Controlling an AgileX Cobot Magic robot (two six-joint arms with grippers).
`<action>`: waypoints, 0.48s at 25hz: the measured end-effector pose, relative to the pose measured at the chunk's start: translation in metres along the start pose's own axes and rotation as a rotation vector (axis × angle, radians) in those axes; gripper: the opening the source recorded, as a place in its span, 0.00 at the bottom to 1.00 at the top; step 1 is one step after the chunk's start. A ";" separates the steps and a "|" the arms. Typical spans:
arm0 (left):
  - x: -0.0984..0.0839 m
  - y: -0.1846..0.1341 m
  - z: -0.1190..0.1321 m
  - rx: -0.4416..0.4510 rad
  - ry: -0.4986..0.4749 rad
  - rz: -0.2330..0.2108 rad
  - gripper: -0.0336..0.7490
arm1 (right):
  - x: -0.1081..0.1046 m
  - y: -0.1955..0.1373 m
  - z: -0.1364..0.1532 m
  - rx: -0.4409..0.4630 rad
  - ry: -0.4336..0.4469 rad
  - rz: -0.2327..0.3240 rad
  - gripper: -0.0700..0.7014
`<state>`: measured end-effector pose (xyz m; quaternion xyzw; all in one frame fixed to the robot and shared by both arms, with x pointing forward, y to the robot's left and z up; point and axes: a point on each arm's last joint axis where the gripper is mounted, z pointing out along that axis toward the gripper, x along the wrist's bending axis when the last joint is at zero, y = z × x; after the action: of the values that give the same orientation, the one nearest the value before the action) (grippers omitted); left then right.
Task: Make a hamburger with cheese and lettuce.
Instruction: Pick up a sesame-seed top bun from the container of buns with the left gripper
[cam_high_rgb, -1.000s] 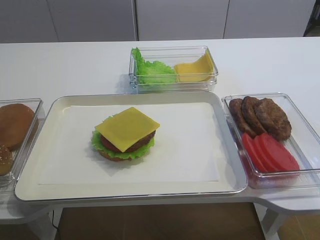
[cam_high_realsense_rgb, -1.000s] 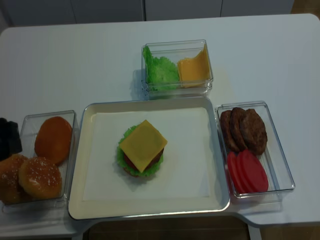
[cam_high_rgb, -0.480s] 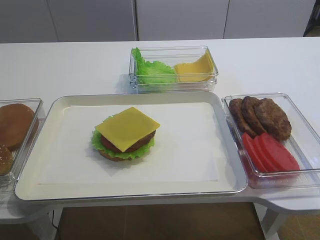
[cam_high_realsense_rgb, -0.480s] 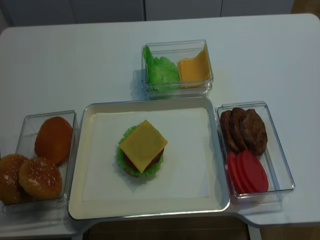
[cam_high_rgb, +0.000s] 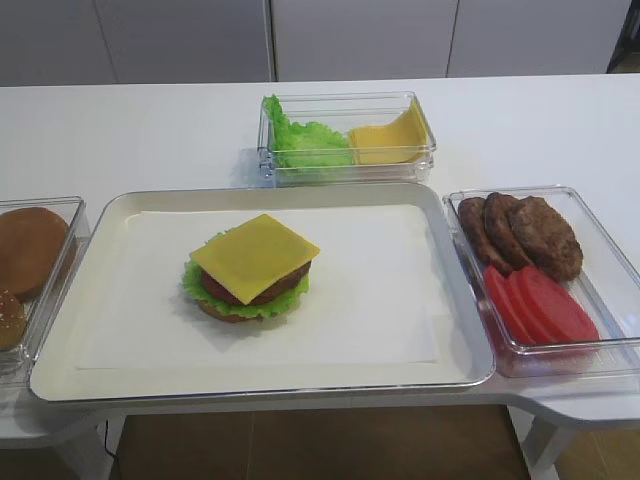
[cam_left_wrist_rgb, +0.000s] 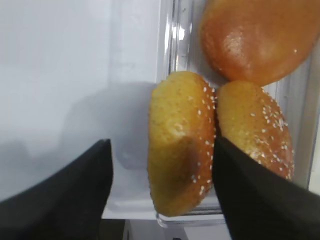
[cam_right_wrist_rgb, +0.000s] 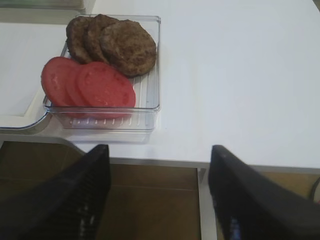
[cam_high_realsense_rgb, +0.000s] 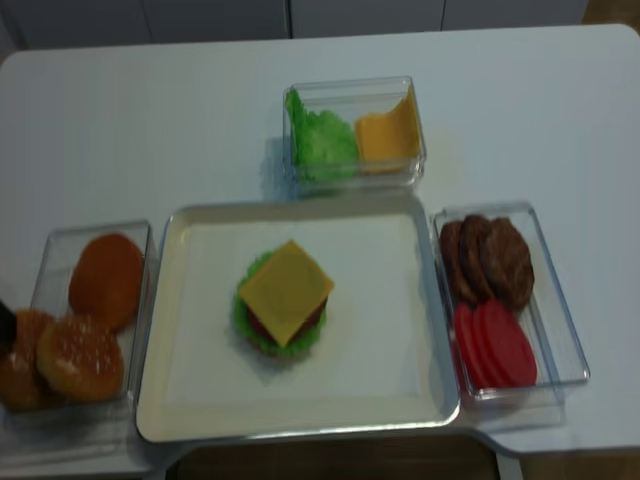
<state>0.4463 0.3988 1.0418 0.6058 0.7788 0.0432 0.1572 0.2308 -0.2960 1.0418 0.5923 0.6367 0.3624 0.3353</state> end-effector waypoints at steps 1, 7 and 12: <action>0.000 0.000 0.001 0.000 0.000 0.007 0.64 | 0.000 0.000 0.000 0.000 0.000 0.000 0.70; 0.003 0.003 0.011 0.042 -0.017 0.009 0.64 | 0.000 0.000 0.000 0.000 0.000 0.000 0.70; 0.004 0.006 0.018 0.062 -0.043 -0.008 0.64 | 0.000 0.000 0.000 0.000 0.000 0.002 0.70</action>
<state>0.4562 0.4022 1.0254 0.6081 0.7785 0.0053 0.1553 0.2308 -0.2960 1.0418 0.5928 0.6362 0.3627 0.3350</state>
